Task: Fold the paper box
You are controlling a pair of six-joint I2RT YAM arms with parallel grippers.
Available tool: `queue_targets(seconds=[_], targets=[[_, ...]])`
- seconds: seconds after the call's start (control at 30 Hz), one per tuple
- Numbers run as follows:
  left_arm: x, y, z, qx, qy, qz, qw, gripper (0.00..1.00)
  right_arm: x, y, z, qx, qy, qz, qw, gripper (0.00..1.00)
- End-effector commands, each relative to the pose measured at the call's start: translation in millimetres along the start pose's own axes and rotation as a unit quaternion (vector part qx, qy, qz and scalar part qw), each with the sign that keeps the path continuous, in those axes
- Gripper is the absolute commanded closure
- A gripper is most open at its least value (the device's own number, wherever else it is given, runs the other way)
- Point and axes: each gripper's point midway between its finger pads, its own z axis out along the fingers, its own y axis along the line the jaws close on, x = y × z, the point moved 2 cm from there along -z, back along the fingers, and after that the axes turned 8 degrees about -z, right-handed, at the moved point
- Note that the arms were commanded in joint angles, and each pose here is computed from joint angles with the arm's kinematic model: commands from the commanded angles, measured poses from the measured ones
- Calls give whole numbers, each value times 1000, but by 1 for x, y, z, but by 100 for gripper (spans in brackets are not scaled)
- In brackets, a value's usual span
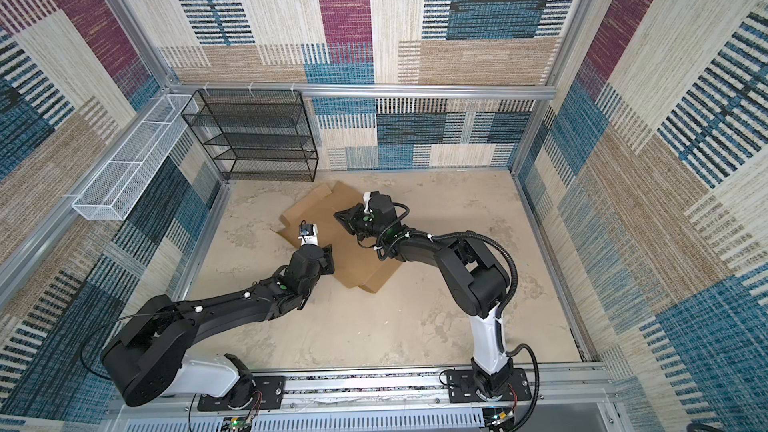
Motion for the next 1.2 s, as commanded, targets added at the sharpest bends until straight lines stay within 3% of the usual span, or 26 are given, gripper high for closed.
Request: queue_targets(seconds=[0.0, 0.17, 0.43, 0.57, 0.63, 0.8, 0.9, 1.17], targets=[[-14, 10, -12, -4, 17, -38, 999, 51, -4, 7, 2, 14, 2, -40, 999, 80], [-29, 53, -27, -3, 116, -155, 981, 47, -10, 5, 14, 83, 36, -145, 985, 64], [-37, 94, -31, -41, 217, -229, 948, 43, -17, -20, 10, 172, 62, -267, 946, 62], [-37, 114, -15, -25, 247, -301, 920, 21, -13, -24, 3, 173, 68, -279, 942, 63], [-34, 121, -3, -19, 267, -317, 910, 3, -11, -24, 2, 171, 72, -282, 941, 64], [-36, 132, 28, -25, 300, -316, 900, 1, -9, -21, 0, 161, 75, -283, 943, 65], [-44, 134, 48, -21, 294, -317, 902, 10, -9, -20, 0, 157, 75, -282, 944, 65], [-31, 138, 83, -25, 321, -326, 889, 57, -19, -18, -10, 157, 64, -278, 946, 66]])
